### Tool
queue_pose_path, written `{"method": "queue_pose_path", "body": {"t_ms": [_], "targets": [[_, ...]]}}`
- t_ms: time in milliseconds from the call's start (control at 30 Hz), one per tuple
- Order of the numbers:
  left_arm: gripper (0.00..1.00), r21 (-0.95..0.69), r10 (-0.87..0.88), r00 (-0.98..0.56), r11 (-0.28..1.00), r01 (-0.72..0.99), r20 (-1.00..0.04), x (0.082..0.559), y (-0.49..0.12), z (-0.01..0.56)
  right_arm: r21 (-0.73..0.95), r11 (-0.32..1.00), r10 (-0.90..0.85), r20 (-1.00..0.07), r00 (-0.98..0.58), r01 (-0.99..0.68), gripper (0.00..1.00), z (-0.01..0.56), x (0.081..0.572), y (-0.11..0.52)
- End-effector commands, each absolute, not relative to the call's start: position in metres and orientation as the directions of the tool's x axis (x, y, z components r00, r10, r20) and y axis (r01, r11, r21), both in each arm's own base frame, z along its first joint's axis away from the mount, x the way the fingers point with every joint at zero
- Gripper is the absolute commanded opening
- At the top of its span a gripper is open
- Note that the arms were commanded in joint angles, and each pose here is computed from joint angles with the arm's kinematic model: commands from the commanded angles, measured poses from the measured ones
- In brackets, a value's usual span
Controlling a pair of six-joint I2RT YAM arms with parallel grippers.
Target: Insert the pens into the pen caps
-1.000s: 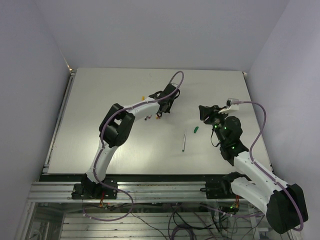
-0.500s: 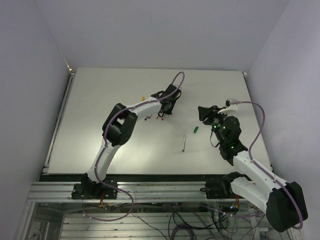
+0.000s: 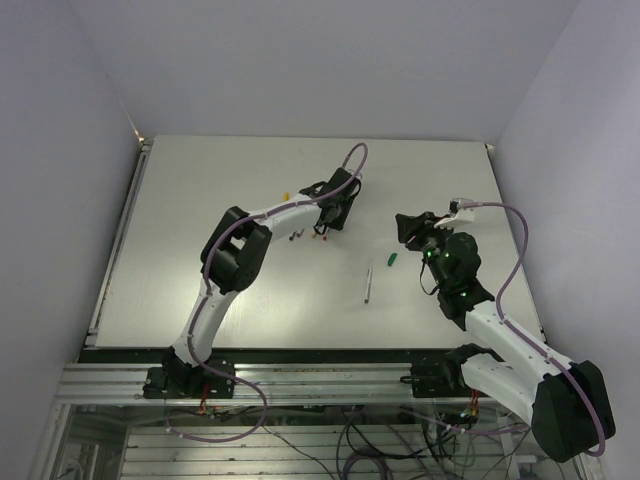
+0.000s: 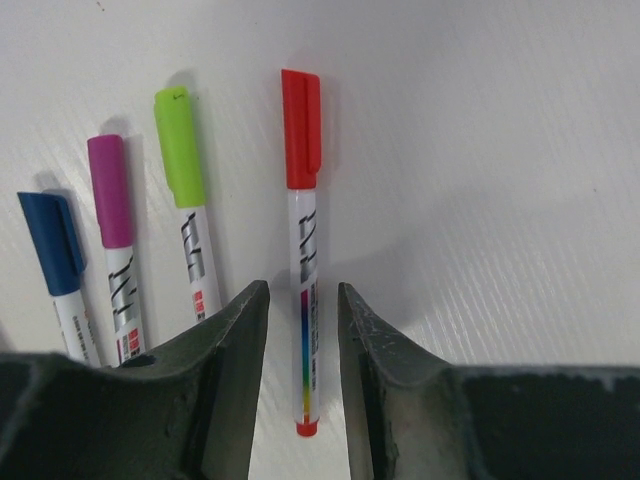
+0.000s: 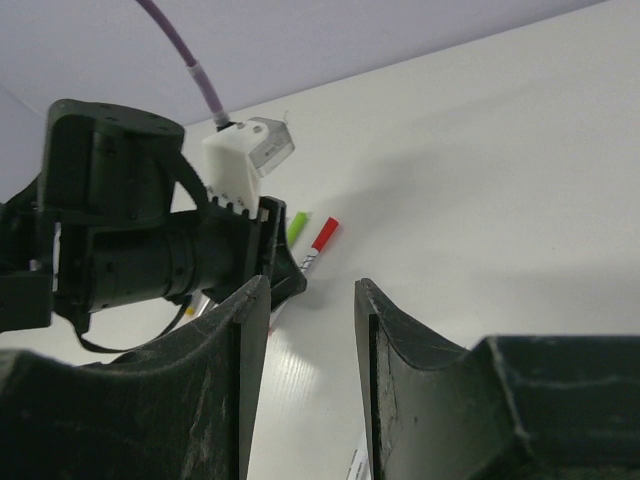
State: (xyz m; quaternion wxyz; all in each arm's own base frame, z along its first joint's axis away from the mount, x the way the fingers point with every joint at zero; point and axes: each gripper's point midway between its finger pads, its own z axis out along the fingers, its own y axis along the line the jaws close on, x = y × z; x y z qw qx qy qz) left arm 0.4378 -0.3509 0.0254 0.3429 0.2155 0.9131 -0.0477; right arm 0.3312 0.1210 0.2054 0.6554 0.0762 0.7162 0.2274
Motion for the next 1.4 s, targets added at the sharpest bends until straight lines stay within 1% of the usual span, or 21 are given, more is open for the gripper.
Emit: {"method": "queue_pose_path", "body": {"t_ms": [0, 100, 167, 267, 333, 433, 533, 700, 733, 767, 800, 867, 900, 1067, 1367], "targets": [[0.44, -0.001, 0.292, -0.582, 0.893, 0.45, -0.759, 0.445, -0.362, 0.099, 0.411, 0.899, 0.402, -0.912, -0.088, -0.15, 0.4, 0.213, 0.333, 0.112], [0.45, -0.014, 0.275, -0.56, 0.89, 0.457, -0.781, 0.439, -0.363, 0.119, 0.423, 0.901, 0.418, -0.906, -0.067, -0.101, 0.47, 0.215, 0.335, 0.102], [0.46, -0.015, 0.277, -0.548, 0.883, 0.469, -0.789, 0.431, -0.366, 0.128, 0.441, 0.896, 0.438, -0.897, -0.06, -0.059, 0.6, 0.213, 0.336, 0.096], [0.46, -0.032, 0.287, -0.546, 0.865, 0.5, -0.787, 0.413, -0.374, 0.132, 0.456, 0.89, 0.457, -0.887, -0.069, 0.027, 0.67, 0.205, 0.339, 0.085], [0.46, -0.052, 0.308, -0.557, 0.842, 0.538, -0.771, 0.395, -0.384, 0.126, 0.452, 0.89, 0.456, -0.886, -0.085, 0.061, 0.71, 0.199, 0.342, 0.081], [0.47, -0.051, 0.353, -0.56, 0.813, 0.58, -0.75, 0.37, -0.396, 0.115, 0.449, 0.889, 0.457, -0.883, -0.105, 0.088, 0.75, 0.191, 0.342, 0.078], [0.47, -0.035, 0.416, -0.545, 0.771, 0.635, -0.728, 0.339, -0.415, 0.104, 0.455, 0.883, 0.466, -0.879, -0.101, 0.116, 0.77, 0.186, 0.34, 0.072], [0.47, -0.056, 0.487, -0.544, 0.709, 0.703, -0.683, 0.299, -0.432, 0.083, 0.446, 0.879, 0.462, -0.884, -0.07, 0.167, 0.77, 0.187, 0.337, 0.058], [0.6, -0.058, 0.492, -0.537, 0.698, 0.713, -0.685, 0.294, -0.434, 0.08, 0.442, 0.877, 0.459, -0.887, -0.055, 0.191, 0.77, 0.188, 0.336, 0.052], [0.79, -0.065, 0.499, -0.532, 0.685, 0.726, -0.684, 0.289, -0.437, 0.078, 0.436, 0.876, 0.453, -0.89, -0.045, 0.209, 0.77, 0.188, 0.335, 0.048], [0.82, -0.073, 0.505, -0.532, 0.675, 0.734, -0.68, 0.285, -0.438, 0.076, 0.432, 0.873, 0.45, -0.892, -0.036, 0.224, 0.77, 0.188, 0.334, 0.044], [0.75, -0.081, 0.518, -0.534, 0.663, 0.745, -0.668, 0.277, -0.441, 0.072, 0.424, 0.87, 0.444, -0.896, -0.026, 0.252, 0.77, 0.187, 0.332, 0.036], [0.73, -0.081, 0.521, -0.533, 0.661, 0.746, -0.667, 0.275, -0.441, 0.072, 0.421, 0.867, 0.443, -0.896, -0.024, 0.266, 0.77, 0.186, 0.331, 0.033], [0.75, -0.093, 0.533, -0.547, 0.656, 0.749, -0.645, 0.265, -0.442, 0.062, 0.435, 0.854, 0.458, -0.889, -0.017, 0.285, 0.77, 0.182, 0.327, 0.026], [0.75, -0.102, 0.571, -0.571, 0.648, 0.754, -0.59, 0.242, -0.443, 0.027, 0.459, 0.834, 0.478, -0.878, 0.016, 0.306, 0.76, 0.18, 0.32, 0.013]]}}
